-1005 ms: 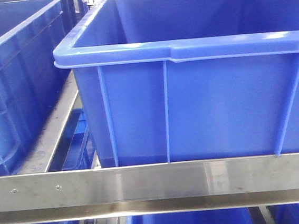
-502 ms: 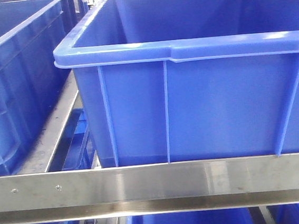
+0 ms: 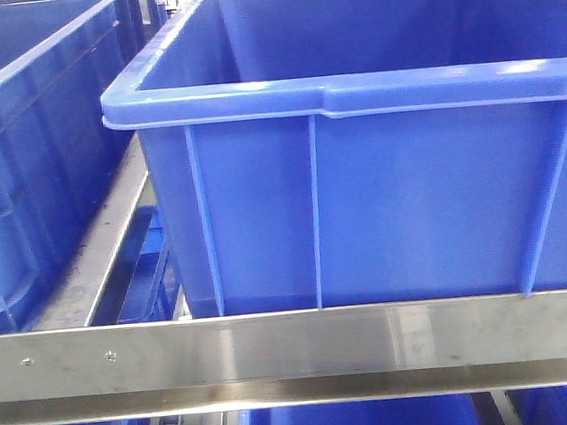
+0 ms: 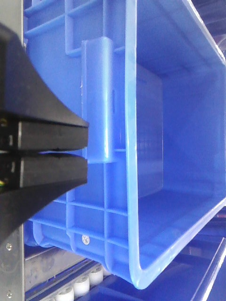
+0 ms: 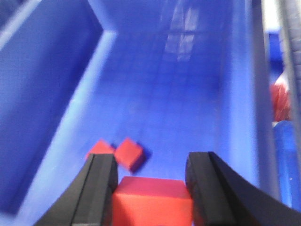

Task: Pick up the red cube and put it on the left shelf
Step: 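Position the held red cube over the blue bin on the shelf, then lower the red cube into the blue bin and open the right gripper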

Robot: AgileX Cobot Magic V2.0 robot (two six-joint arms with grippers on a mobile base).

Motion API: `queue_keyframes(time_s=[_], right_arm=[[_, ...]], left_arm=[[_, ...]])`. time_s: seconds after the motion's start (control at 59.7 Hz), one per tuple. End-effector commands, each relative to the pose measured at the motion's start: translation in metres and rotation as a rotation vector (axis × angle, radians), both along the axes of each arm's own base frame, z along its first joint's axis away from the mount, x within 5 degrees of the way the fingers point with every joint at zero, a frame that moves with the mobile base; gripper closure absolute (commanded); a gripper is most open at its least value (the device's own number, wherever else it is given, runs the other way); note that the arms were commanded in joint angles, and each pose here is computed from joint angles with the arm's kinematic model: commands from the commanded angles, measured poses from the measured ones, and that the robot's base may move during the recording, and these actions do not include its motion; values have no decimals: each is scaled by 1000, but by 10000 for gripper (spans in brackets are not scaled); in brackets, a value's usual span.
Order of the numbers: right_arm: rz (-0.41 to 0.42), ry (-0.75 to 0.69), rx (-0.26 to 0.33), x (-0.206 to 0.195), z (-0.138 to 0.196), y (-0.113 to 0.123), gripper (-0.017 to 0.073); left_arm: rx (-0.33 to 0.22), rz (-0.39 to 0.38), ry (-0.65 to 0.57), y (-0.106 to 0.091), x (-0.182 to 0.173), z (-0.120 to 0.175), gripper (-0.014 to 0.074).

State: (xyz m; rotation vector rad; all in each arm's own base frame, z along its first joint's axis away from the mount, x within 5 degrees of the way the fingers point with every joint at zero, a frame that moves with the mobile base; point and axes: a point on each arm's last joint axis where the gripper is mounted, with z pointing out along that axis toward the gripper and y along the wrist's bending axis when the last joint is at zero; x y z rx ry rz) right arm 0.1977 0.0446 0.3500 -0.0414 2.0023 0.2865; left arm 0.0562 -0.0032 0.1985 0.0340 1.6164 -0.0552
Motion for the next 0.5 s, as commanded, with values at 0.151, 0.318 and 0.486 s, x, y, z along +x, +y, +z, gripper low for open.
queue_keyframes(time_s=[0.151, 0.318, 0.486], right_arm=[[-1, -76, 8, 76, 29, 17, 489], [43, -39, 1, 117, 25, 40, 193], [86, -10, -6, 135, 15, 60, -66]], left_arm=[[-9, -5, -80, 0, 0, 1, 492], [-9, -5, -80, 0, 0, 1, 492], [-9, -5, -80, 0, 0, 1, 492]])
